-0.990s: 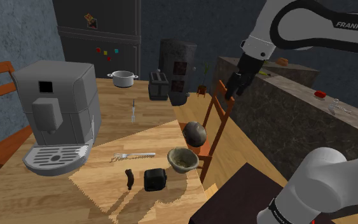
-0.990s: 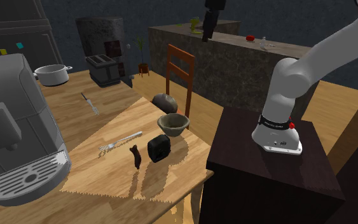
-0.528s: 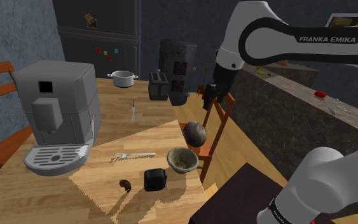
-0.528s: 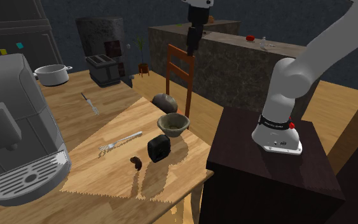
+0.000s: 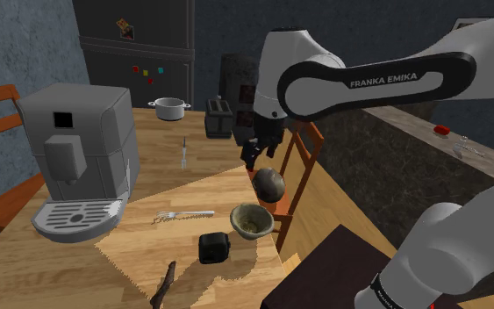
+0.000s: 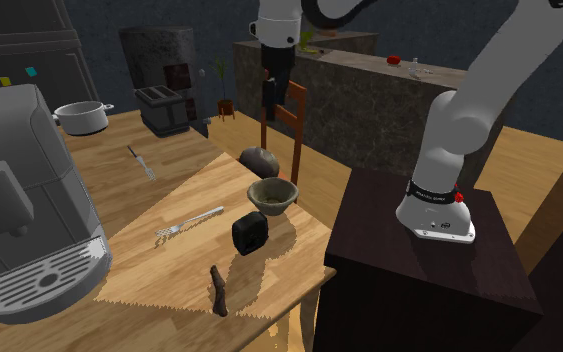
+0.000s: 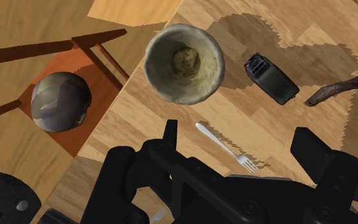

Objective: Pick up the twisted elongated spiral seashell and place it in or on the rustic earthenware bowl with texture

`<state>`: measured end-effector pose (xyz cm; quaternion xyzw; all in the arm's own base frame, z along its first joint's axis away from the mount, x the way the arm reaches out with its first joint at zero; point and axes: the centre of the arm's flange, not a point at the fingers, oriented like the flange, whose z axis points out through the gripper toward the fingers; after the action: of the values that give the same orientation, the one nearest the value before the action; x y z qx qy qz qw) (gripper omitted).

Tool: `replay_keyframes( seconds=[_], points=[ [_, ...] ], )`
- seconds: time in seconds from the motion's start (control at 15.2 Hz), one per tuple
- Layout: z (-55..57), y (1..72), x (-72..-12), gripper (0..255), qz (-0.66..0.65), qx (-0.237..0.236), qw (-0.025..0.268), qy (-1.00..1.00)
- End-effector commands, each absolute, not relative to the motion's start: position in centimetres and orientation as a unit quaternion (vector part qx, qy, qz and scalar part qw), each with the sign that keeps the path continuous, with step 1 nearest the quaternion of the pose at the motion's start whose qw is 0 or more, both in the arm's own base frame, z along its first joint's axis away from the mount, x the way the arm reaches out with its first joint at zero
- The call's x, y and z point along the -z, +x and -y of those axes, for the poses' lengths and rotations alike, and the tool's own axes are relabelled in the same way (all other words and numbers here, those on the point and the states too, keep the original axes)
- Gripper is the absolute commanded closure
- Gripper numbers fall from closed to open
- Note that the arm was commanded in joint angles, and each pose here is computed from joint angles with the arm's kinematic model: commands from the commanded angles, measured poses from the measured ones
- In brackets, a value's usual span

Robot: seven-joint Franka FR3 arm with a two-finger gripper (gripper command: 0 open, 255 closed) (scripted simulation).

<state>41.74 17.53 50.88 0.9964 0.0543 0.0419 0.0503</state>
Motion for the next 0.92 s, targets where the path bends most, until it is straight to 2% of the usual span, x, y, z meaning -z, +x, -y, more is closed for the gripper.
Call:
replay_keyframes(
  seconds=[0.0,0.86],
  points=[
    [-19.6,42.8,-49.2,0,-0.06,-0.038,0.059,0.996],
    [-32.8,49.3,-37.5,0,-0.099,-0.007,0.116,0.988]
  ],
)
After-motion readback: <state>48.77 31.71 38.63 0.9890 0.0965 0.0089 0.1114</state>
